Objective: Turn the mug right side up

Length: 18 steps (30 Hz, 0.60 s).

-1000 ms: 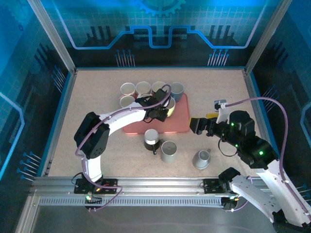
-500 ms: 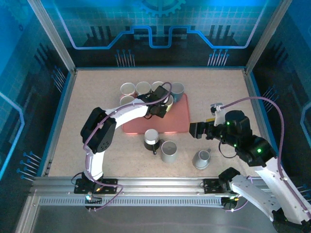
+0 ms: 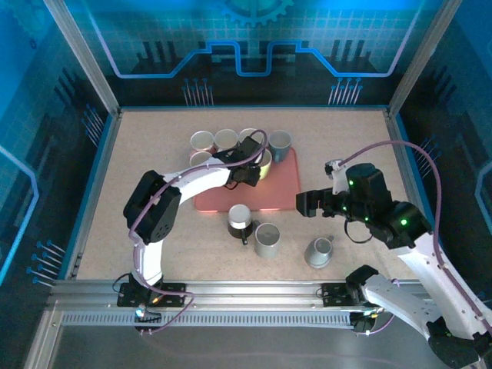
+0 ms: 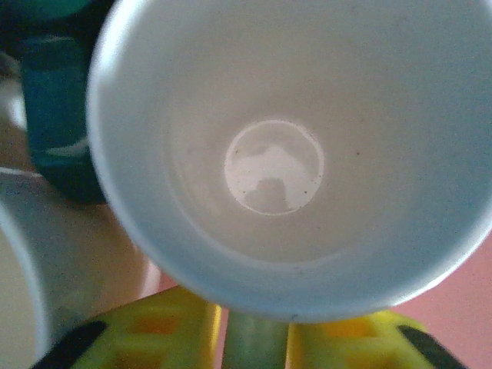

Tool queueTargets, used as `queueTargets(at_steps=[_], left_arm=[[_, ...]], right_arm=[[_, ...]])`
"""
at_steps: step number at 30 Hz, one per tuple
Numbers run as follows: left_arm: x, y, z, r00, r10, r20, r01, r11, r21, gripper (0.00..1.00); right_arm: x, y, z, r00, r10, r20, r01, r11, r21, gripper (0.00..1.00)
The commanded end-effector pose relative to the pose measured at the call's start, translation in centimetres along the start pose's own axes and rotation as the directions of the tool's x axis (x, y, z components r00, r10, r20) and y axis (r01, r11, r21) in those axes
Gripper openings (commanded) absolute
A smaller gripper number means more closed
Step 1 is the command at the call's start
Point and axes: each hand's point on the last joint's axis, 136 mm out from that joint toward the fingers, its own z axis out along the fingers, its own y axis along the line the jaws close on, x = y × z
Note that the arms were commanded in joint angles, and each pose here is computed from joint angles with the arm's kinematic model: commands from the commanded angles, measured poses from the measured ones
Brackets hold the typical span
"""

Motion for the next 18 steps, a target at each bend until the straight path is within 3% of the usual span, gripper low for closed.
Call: queueTargets(at_steps=[1,6,10,11,14,16,18], left_arm=[[-1.2,1.0,-2.4,0.998,-0.040,0.055,0.040,0.999,-0.010,0.31],[-1.9,0.5,-5.3,0.993,-0.073,0.093,0.068,0.996,0.050,0.34],[-2.2,-0.4,-8.4,0.987,-0.121,0.110,0.106,0.986,0.132,0.36],[-2.1,-0.5,-9.2,0.985,-0.132,0.110,0.115,0.982,0.151,0.37],[-1.8,-1.0,-12.3,0.979,-0.160,0.125,0.132,0.970,0.205,0.37],[-1.2,-0.9,-14.2,0.974,-0.178,0.137,0.143,0.962,0.234,0.38],[-0.4,-0.7,-16.3,0.967,-0.194,0.162,0.148,0.953,0.264,0.38]], right_arm=[[1.5,0.4,-0.5,0.993,-0.053,-0.110,0.053,0.999,0.000,1.00],[2.5,0.9,-0.6,0.934,-0.271,-0.233,0.278,0.961,-0.003,1.00],[3.3,2.6,-0.3,0.795,-0.561,-0.231,0.548,0.828,-0.120,0.99],[4.0,3.2,-0.3,0.719,-0.664,-0.204,0.639,0.747,-0.182,0.98],[7.8,5.1,-1.4,0.409,-0.910,-0.067,0.823,0.400,-0.403,1.00],[9.2,4.5,-1.2,0.210,-0.977,-0.021,0.870,0.197,-0.452,1.00],[10.5,2.1,-0.3,-0.033,-0.998,-0.051,0.869,-0.004,-0.495,1.00]])
